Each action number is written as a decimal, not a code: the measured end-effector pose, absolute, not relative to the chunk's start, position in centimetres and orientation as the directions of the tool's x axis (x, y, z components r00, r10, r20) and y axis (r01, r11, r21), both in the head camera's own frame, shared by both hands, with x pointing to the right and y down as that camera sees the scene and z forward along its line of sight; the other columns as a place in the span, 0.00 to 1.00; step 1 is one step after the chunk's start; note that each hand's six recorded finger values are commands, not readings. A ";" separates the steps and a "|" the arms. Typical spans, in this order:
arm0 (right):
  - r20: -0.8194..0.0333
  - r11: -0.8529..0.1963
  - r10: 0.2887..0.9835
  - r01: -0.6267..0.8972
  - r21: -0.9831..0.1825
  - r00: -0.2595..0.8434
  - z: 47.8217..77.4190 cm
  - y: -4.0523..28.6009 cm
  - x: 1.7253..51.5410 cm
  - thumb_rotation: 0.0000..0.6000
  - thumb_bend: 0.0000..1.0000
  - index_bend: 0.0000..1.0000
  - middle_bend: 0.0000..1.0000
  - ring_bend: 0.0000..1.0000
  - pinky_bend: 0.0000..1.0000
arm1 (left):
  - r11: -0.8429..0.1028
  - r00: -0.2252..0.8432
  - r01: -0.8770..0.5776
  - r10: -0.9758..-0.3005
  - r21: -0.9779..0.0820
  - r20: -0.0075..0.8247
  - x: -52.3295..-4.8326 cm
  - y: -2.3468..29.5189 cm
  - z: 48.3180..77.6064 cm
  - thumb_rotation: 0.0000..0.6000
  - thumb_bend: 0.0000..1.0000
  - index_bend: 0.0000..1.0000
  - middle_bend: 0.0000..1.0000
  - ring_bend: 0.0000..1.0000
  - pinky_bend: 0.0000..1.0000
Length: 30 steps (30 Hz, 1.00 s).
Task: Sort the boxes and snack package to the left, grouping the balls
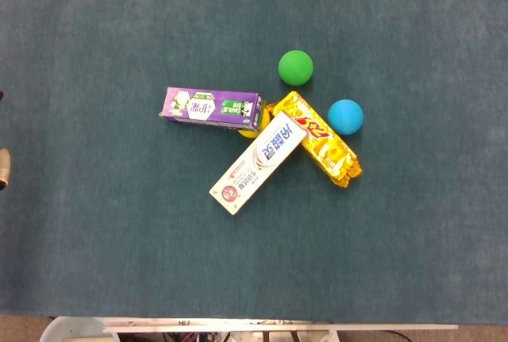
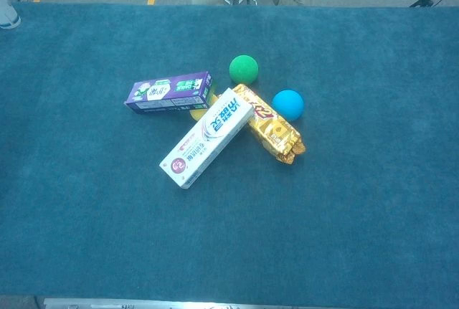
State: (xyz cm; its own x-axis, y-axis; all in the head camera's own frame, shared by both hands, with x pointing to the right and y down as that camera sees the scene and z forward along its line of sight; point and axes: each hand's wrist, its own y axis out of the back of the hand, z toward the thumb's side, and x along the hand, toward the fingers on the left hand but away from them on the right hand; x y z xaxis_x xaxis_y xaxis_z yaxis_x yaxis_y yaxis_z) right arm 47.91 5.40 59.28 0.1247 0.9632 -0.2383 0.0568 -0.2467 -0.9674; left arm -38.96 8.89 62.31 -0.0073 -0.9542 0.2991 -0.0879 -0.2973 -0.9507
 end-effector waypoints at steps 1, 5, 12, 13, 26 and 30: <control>-0.239 -0.247 0.963 0.057 -0.967 0.125 59.3 5.4 47.9 1.00 0.06 0.16 0.26 0.16 0.24 | -0.298 -0.006 -0.088 -0.954 -0.951 0.299 -38.9 8.9 62.3 1.00 0.48 0.10 0.08 0.05 0.04; -0.241 -0.250 0.962 0.058 -0.967 0.125 59.4 5.4 47.8 1.00 0.06 0.16 0.26 0.16 0.24 | -0.301 -0.002 -0.089 -0.953 -0.949 0.302 -38.9 8.8 62.4 1.00 0.48 0.10 0.08 0.05 0.04; -0.216 -0.226 0.968 0.071 -0.971 0.127 58.9 5.1 47.6 1.00 0.06 0.16 0.26 0.16 0.24 | -0.304 0.042 -0.091 -0.952 -0.948 0.302 -38.2 8.3 62.2 1.00 0.48 0.10 0.08 0.05 0.04; -0.211 -0.222 0.969 0.074 -0.972 0.128 58.7 5.0 47.5 1.00 0.06 0.16 0.26 0.16 0.24 | -0.307 0.052 -0.093 -0.951 -0.947 0.303 -38.1 8.1 62.2 1.00 0.47 0.10 0.08 0.05 0.04; -0.144 -0.163 0.977 0.121 -0.979 0.158 56.1 3.0 45.2 1.00 0.06 0.16 0.26 0.16 0.24 | -0.403 0.303 -0.135 -0.887 -0.905 0.350 -32.5 4.7 62.2 1.00 0.48 0.10 0.08 0.05 0.04; -0.146 -0.168 0.974 0.121 -0.978 0.173 55.9 2.7 44.4 1.00 0.06 0.16 0.26 0.16 0.24 | -0.432 0.382 -0.123 -0.851 -0.893 0.359 -30.3 3.6 62.5 1.00 0.48 0.09 0.08 0.05 0.04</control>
State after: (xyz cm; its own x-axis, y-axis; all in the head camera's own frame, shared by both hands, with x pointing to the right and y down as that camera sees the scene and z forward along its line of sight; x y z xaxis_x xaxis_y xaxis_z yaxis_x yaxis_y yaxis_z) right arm 44.45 2.69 55.90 0.1725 0.9741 -0.1461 0.1209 -0.1681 -0.9783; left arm -30.30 3.57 62.47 0.3818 -0.8515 0.3595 -0.1233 -0.4324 -0.8932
